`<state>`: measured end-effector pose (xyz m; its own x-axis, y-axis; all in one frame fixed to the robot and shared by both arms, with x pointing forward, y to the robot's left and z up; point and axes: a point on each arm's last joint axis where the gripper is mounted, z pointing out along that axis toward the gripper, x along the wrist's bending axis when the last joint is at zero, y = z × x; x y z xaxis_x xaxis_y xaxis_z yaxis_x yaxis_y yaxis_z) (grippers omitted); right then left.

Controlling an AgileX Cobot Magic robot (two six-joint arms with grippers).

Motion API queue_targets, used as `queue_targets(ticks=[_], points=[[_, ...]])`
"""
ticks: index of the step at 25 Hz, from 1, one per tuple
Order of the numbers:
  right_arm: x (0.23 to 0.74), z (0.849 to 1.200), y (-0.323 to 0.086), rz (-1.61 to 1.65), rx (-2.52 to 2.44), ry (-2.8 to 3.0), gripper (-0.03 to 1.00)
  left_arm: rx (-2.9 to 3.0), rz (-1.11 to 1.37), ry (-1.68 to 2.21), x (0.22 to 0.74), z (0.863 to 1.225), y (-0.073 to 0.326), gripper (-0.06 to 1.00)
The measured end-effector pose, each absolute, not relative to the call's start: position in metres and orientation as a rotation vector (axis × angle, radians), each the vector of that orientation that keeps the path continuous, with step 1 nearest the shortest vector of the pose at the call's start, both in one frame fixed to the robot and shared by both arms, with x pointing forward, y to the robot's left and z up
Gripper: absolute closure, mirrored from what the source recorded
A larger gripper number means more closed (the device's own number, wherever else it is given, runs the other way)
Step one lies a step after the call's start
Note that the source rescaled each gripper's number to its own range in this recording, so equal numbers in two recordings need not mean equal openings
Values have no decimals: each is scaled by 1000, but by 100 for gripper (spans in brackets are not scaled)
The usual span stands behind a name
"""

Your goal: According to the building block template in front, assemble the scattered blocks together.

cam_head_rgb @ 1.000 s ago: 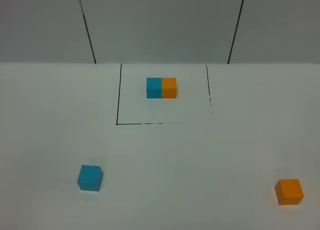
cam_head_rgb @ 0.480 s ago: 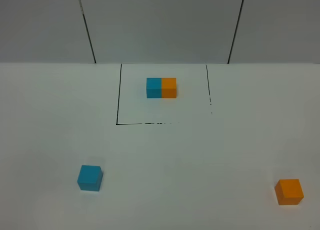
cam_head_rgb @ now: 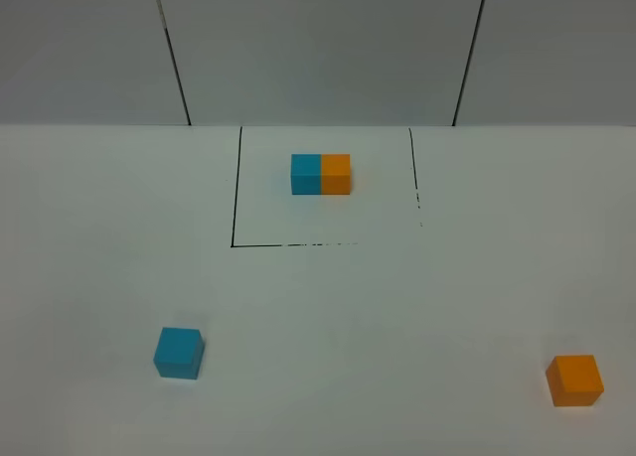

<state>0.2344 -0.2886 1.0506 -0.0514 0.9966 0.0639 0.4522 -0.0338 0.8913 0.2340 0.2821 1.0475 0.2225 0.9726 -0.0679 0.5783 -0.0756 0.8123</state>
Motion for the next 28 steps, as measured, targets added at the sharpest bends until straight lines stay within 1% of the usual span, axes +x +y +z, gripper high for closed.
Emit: queue_targets(ticks=[3, 6, 10, 13, 16, 19, 22, 25, 28], points=[[234, 1051, -289, 1039, 1559, 1573, 0, 1752, 656, 1461, 243, 1053, 282, 26], [234, 1051, -289, 1042, 1564, 1569, 1, 1761, 610, 1503, 265, 1060, 281, 26], [234, 1051, -289, 1042, 1574, 1560, 1, 1792, 452, 1610, 312, 1064, 278, 26], [234, 1051, -289, 1042, 1578, 1557, 1, 1805, 289, 1694, 354, 1061, 274, 26], [234, 1050, -290, 1040, 1586, 1548, 2, 1855, 131, 1755, 399, 1053, 270, 26], [234, 1050, -290, 1040, 1599, 1537, 3, 1912, 29, 1789, 437, 1041, 266, 26], [234, 1050, -291, 1042, 1613, 1524, 3, 2007, -38, 1771, 465, 1031, 253, 26], [234, 1050, -291, 1039, 1619, 1517, 4, 2110, -56, 1755, 486, 1025, 230, 26], [234, 1050, -292, 1039, 1620, 1516, 5, 2193, 2, 1807, 501, 1019, 210, 26]])
